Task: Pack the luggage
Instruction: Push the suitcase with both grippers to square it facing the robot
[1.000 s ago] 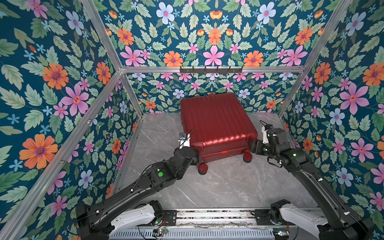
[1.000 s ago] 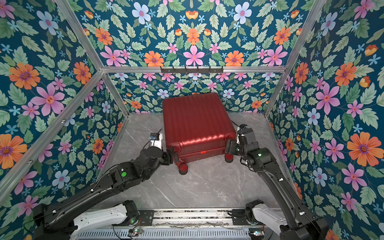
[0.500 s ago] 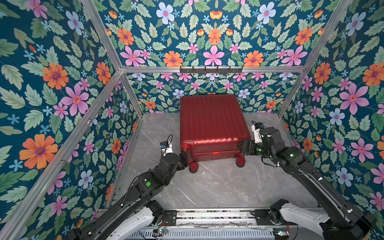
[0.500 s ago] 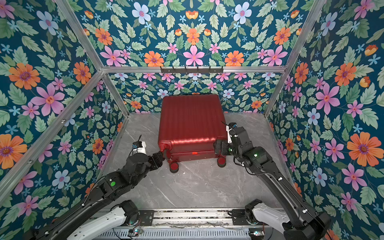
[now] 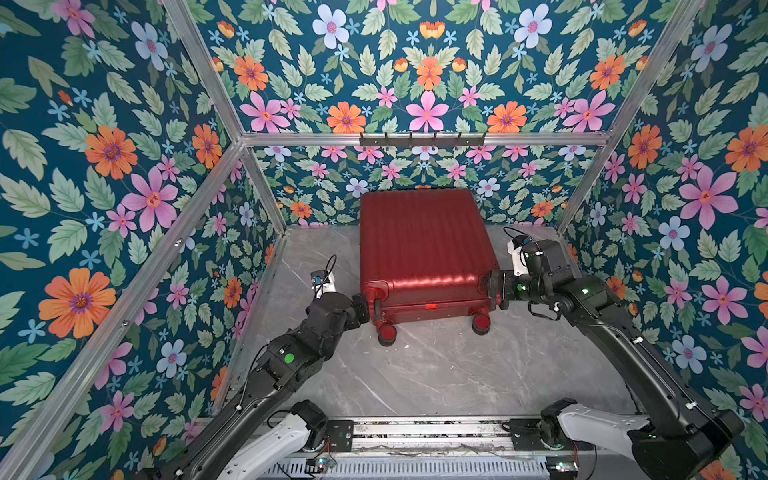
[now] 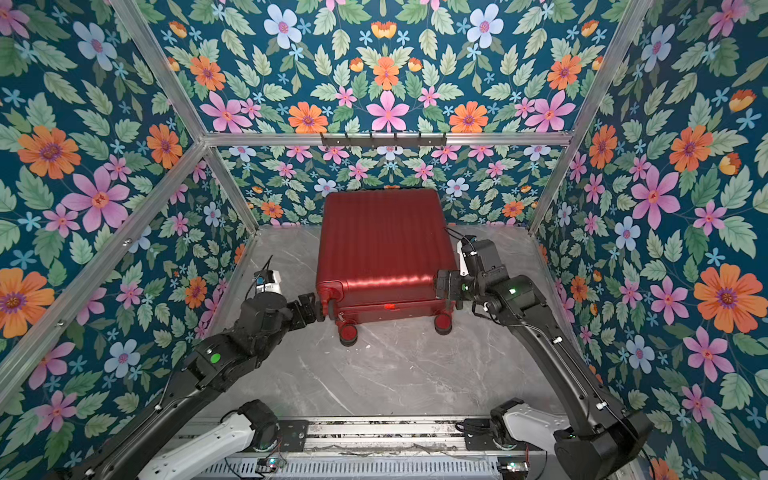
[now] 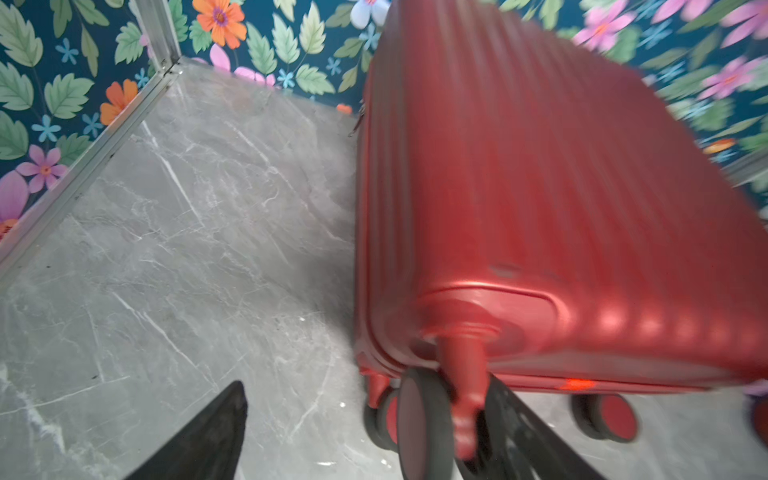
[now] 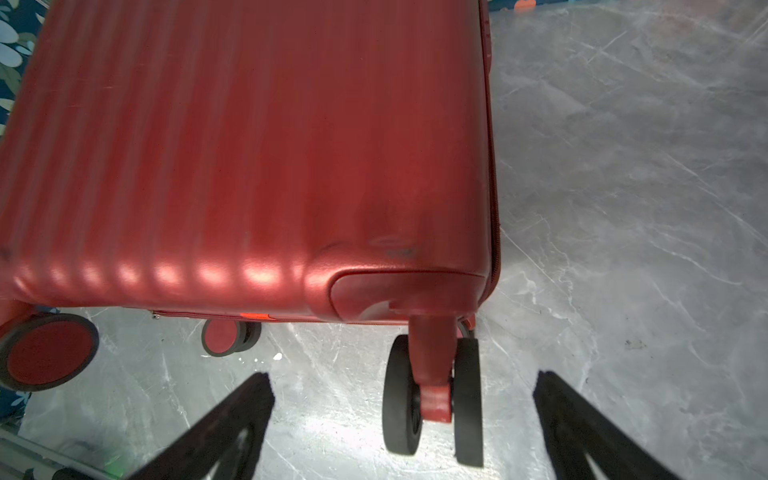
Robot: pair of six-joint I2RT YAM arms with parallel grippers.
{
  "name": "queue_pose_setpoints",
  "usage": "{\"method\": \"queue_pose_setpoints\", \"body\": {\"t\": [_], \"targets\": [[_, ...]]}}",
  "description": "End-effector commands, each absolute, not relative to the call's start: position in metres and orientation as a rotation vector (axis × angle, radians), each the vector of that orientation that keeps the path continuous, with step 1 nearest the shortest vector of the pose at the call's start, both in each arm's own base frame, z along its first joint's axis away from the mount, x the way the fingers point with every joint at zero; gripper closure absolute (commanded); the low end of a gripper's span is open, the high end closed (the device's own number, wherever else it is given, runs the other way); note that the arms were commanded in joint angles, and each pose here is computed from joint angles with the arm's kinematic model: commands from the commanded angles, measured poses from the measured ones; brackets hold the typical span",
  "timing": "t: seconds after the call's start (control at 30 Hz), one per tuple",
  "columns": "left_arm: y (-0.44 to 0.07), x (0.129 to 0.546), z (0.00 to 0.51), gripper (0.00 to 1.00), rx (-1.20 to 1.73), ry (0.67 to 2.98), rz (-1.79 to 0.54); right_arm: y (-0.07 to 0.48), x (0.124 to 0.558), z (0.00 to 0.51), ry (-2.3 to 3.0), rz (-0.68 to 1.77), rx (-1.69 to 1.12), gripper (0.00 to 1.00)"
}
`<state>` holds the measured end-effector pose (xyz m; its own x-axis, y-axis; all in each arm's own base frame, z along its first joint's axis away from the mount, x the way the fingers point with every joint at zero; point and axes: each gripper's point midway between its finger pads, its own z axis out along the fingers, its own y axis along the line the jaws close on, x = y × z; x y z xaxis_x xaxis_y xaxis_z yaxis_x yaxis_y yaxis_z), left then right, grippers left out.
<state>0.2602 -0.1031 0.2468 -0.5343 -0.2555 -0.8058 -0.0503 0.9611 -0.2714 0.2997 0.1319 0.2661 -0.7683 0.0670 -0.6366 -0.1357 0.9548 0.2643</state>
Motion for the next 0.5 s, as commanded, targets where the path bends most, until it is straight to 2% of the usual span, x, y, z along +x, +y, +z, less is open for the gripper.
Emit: {"method": "queue_pose_setpoints", "body": {"t": [0.0, 0.13, 0.47], "targets": [[-0.121, 0.276, 0.247, 0.11, -0.148, 2.123, -0.397, 0.14, 0.3, 0.259, 2.448, 0.439, -0.068, 0.01], [-0.13, 0.296, 0.252, 0.1, -0.153, 2.064, -0.522, 0.146, 0.305, 0.251, 2.463, 0.475, -0.064, 0.01], [-0.142, 0.337, 0.243, 0.11, -0.155, 2.032, -0.654, 0.158, 0.308, 0.232, 2.499, 0.569, -0.053, 0.01]]}}
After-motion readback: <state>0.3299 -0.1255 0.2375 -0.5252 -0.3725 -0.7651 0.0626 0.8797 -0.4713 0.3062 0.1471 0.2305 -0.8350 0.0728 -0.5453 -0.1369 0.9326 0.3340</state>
